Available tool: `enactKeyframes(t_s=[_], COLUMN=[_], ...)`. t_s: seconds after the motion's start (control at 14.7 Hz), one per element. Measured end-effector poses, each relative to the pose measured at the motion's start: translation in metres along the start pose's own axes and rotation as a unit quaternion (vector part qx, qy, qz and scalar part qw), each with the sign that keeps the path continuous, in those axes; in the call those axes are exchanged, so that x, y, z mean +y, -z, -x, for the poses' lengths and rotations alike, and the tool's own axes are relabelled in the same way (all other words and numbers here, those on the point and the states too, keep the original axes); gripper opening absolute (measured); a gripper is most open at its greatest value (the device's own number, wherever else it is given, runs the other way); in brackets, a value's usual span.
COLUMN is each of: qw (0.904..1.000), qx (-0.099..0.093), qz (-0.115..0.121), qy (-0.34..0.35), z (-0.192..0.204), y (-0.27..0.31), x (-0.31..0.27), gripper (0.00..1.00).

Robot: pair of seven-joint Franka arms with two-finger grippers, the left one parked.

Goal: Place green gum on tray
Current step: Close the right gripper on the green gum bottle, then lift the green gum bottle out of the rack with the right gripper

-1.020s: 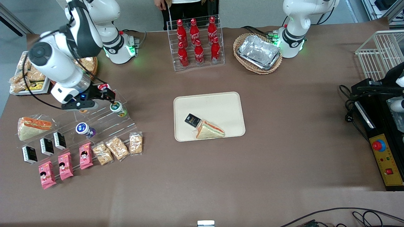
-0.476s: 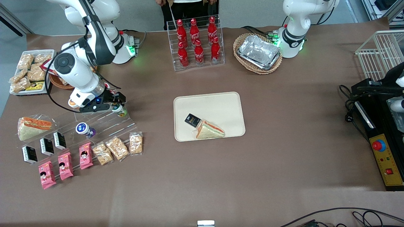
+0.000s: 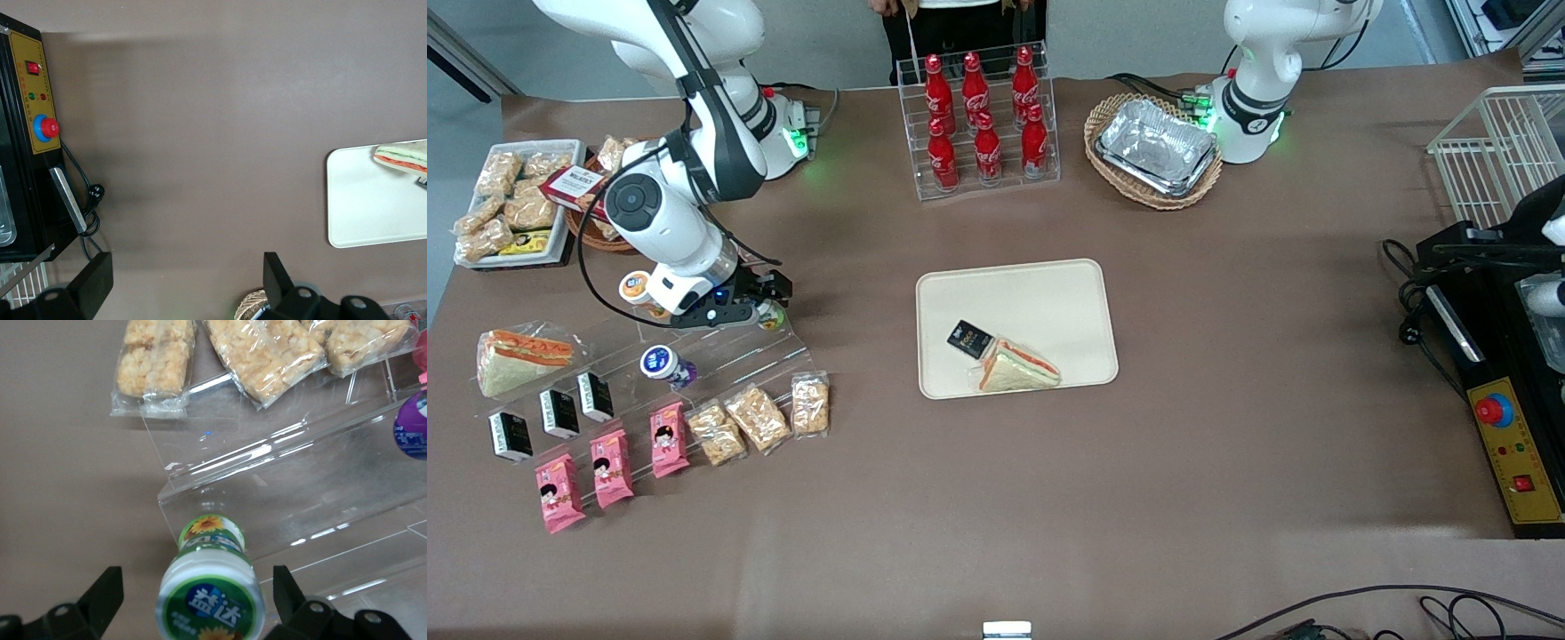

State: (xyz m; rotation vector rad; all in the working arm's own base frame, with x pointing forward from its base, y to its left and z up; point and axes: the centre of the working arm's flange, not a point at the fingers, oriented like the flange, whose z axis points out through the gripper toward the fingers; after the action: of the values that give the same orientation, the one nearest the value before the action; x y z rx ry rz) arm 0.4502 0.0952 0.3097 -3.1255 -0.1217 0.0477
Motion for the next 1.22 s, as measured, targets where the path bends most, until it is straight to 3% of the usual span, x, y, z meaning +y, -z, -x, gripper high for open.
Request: enactKeyframes(t_s=[0.27,0.54,0.88,1.22], qw=[1.0,1.0,0.9997,0.9994], qx=[-0.004,-0.005,-0.019,-0.033], qz=[0.0,0.001,0.001,-0.001], qy=[0.001,0.001,0.012,0.01], z=[0.0,0.001,-0.003,-0.033], y=[-0.003,-0.004,0.01,0.089], x=[-0.001,-0.001,0.002,0.003], gripper=[0.93,0.58,0.58,0.58])
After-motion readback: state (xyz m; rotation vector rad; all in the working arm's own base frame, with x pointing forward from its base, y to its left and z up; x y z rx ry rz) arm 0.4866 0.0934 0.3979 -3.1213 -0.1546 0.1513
